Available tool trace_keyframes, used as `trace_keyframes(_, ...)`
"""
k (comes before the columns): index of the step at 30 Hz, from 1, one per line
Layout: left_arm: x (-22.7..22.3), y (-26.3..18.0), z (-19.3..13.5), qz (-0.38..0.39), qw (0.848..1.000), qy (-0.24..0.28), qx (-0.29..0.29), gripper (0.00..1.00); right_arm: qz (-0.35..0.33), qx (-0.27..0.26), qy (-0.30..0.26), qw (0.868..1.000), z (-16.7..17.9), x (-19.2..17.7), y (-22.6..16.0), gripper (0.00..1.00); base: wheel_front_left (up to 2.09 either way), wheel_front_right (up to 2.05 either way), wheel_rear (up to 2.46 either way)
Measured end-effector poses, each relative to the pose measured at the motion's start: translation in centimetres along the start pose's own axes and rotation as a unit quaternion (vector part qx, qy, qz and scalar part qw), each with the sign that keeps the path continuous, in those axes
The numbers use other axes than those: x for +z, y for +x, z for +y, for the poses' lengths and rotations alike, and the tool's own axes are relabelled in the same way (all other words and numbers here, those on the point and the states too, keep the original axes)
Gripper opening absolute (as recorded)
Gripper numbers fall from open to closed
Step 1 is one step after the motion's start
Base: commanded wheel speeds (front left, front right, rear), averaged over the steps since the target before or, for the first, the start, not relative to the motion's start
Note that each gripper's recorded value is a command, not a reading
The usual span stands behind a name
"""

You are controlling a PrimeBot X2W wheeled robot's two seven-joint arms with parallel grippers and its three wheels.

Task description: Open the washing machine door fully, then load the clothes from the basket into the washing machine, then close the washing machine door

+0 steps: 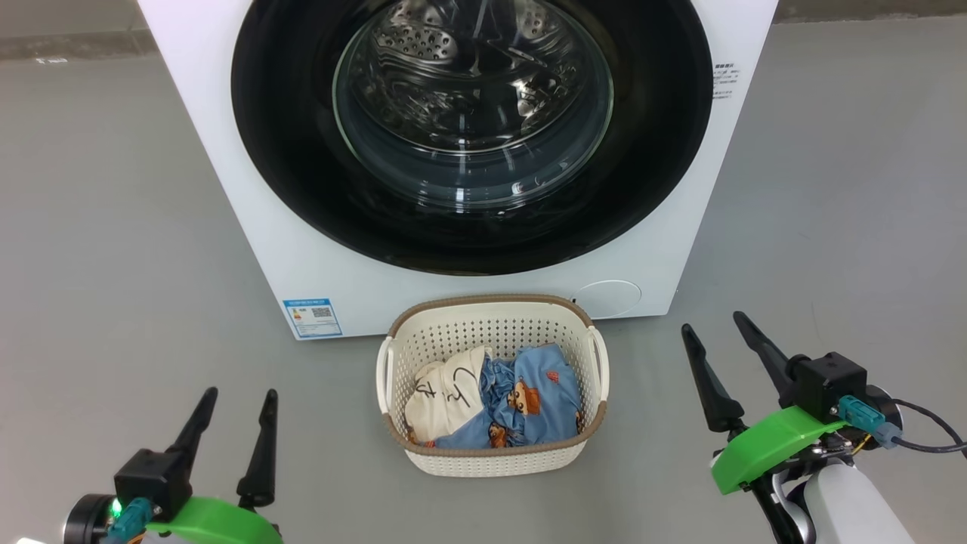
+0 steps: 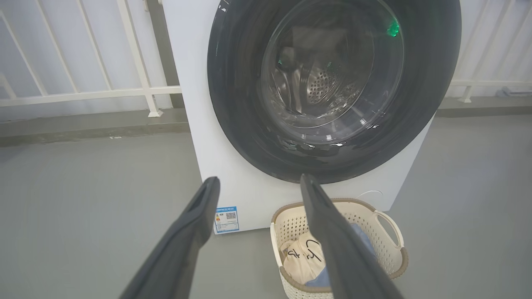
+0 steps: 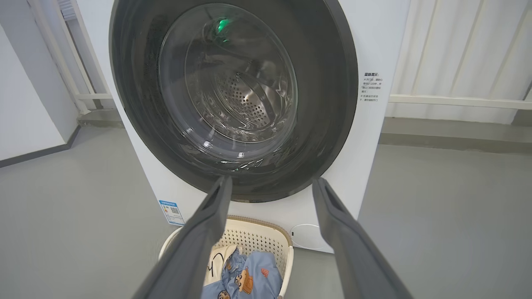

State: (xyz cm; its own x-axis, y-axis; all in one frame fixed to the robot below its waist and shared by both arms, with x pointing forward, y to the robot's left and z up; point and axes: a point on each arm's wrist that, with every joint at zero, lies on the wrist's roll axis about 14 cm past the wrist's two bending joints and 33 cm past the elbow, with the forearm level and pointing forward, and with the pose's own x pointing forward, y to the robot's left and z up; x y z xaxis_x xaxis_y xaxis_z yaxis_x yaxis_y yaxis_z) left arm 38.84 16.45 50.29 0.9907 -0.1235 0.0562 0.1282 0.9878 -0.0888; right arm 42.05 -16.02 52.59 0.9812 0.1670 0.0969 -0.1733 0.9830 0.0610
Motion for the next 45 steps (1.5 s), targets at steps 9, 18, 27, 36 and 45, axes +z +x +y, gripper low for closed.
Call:
trace_keyframes(9,-0.1,-0.1,1.1,0.001,0.999,0.004,0.032,1.0,0.005,-0.028,0.002,1.0,-1.2,-0.4,-0.2,1.0,0.0,0.0,0.0)
trace_keyframes(18,-0.5,-0.3,2.0,0.008,0.999,0.009,0.053,1.0,0.016,-0.045,0.004,0.999,-1.8,-1.2,-0.5,1.0,0.0,0.0,0.0)
trace_keyframes(27,-0.8,-0.6,2.4,0.014,0.998,0.011,0.061,1.0,0.015,-0.057,0.01,0.998,-2.2,-1.1,-0.8,1.0,0.0,0.0,0.0)
trace_keyframes(36,-0.8,-0.8,2.8,0.015,0.997,0.014,0.073,1.0,0.014,-0.06,0.013,0.998,-2.2,-1.1,-0.9,1.0,0.0,0.0,0.0)
trace_keyframes(45,-0.8,-0.7,2.7,0.015,0.998,0.012,0.068,1.0,0.016,-0.063,0.013,0.998,-2.4,-1.2,-1.1,1.0,0.0,0.0,0.0)
